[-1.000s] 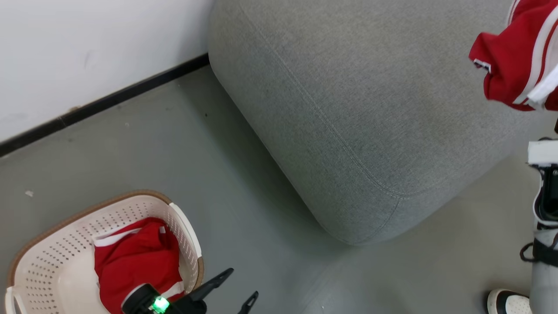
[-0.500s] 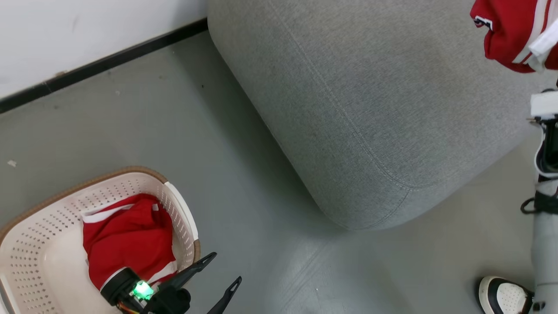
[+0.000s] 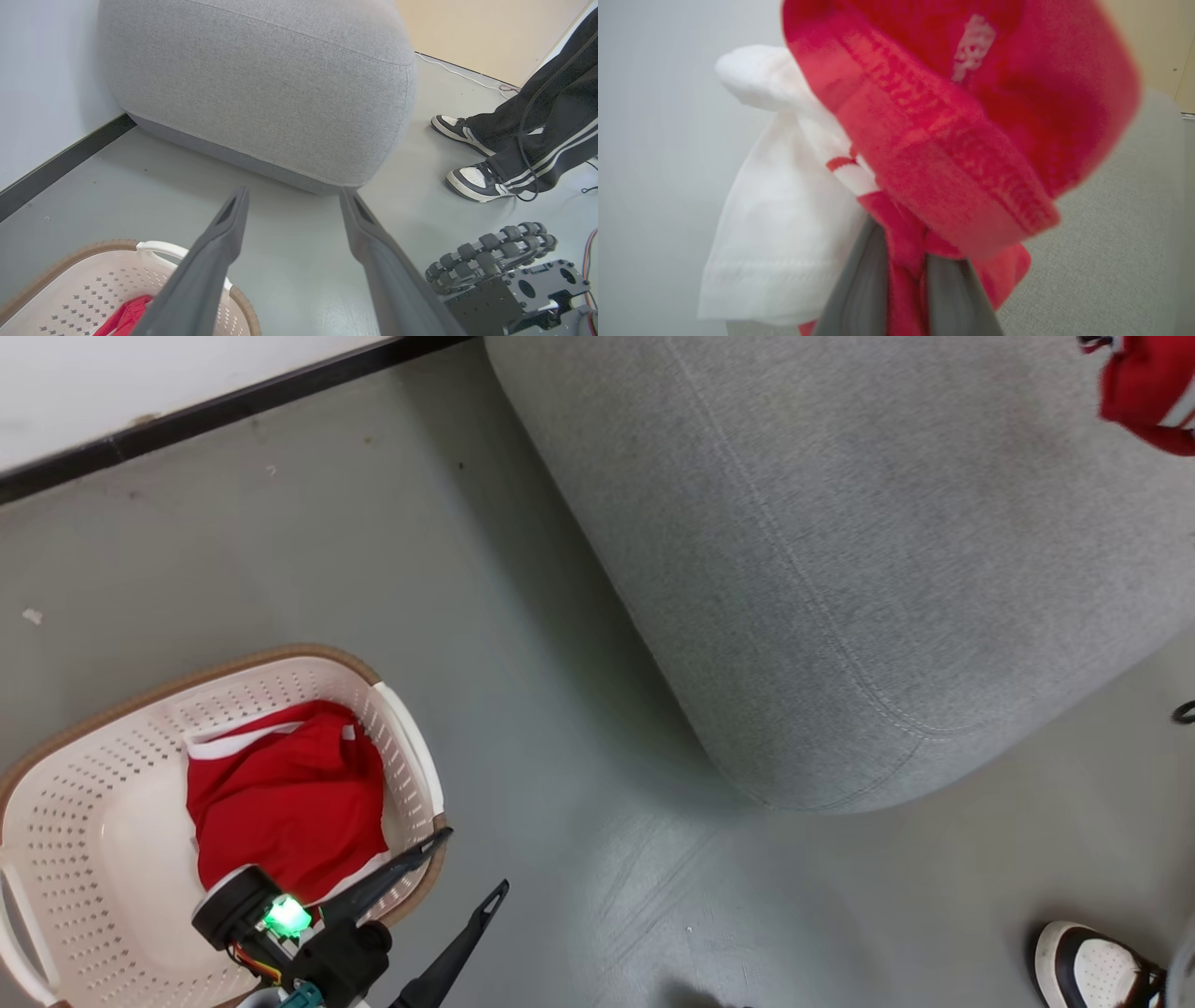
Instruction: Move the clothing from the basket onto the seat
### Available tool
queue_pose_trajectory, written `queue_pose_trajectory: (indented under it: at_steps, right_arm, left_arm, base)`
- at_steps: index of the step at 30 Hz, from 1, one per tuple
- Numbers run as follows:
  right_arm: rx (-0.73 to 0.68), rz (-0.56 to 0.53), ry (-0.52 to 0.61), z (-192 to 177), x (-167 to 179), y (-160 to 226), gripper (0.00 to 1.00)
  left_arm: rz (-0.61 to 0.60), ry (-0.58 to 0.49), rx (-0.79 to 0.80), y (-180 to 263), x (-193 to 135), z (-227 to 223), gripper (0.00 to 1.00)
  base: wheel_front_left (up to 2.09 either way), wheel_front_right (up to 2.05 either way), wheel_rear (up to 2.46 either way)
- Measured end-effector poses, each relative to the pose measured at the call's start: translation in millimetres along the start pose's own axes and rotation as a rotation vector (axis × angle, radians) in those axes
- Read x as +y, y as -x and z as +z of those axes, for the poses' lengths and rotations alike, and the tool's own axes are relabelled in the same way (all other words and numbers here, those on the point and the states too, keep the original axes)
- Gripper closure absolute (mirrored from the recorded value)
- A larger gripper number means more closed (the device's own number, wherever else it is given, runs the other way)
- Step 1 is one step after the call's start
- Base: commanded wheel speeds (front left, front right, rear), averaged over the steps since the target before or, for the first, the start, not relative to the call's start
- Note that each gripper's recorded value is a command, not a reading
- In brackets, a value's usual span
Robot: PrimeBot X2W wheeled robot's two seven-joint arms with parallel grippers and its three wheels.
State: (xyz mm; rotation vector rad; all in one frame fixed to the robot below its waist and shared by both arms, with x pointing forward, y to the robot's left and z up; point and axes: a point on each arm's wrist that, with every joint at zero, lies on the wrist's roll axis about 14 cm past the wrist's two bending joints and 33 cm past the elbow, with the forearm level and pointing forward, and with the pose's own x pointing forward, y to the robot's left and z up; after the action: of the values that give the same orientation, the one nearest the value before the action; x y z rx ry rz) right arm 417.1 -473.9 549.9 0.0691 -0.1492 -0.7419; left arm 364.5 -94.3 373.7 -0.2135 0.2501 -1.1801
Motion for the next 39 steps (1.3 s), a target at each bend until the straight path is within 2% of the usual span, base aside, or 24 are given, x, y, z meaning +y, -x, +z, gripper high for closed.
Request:
queue_pose_trajectory:
  at_steps: [3, 6, 10, 14, 26, 35, 36, 37, 38, 39]
  right_arm:
    - [0.011, -0.025, -0.013, -4, -3, -9, 1.00]
    - [0.041, -0.010, -0.016, -17, 9, -16, 1.00]
    - [0.111, 0.006, -0.042, -45, 29, -20, 1.00]
    - [0.188, 0.017, -0.018, -73, 38, -18, 1.00]
    - [0.246, -0.096, -0.090, -102, 21, -34, 1.00]
    - [0.279, -0.142, -0.107, -122, 17, -41, 1.00]
    - [0.285, -0.158, -0.126, -127, 17, -41, 0.93]
    - [0.288, -0.162, -0.129, -129, 17, -41, 0.79]
    - [0.293, -0.165, -0.129, -132, 16, -41, 0.59]
    - [0.298, -0.168, -0.130, -135, 16, -41, 0.23]
  left_arm:
    - [0.024, 0.005, -0.004, 3, 7, -1, 0.00]
    - [0.036, 0.009, 0.009, 9, 12, -6, 0.00]
    - [0.056, 0.018, 0.009, 14, 19, -9, 0.00]
    - [0.082, 0.026, -0.001, 17, 25, -9, 0.00]
    - [0.130, 0.055, 0.004, 27, 40, -18, 0.00]
    - [0.152, 0.058, 0.021, 34, 50, -29, 0.00]
    - [0.156, 0.055, 0.024, 35, 53, -31, 0.00]
    - [0.158, 0.054, 0.024, 35, 55, -32, 0.00]
    - [0.160, 0.053, 0.023, 35, 56, -32, 0.00]
    - [0.161, 0.052, 0.024, 35, 58, -33, 0.00]
  base:
    - [0.00, 0.00, 0.00]
    - [0.00, 0.00, 0.00]
    - [0.00, 0.00, 0.00]
    - [0.00, 0.00, 0.00]
    - [0.00, 0.00, 0.00]
    - [0.00, 0.00, 0.00]
    - [0.00, 0.00, 0.00]
    - [0.00, 0.00, 0.00]
    - [0.00, 0.00, 0.00]
    - [0.00, 0.00, 0.00]
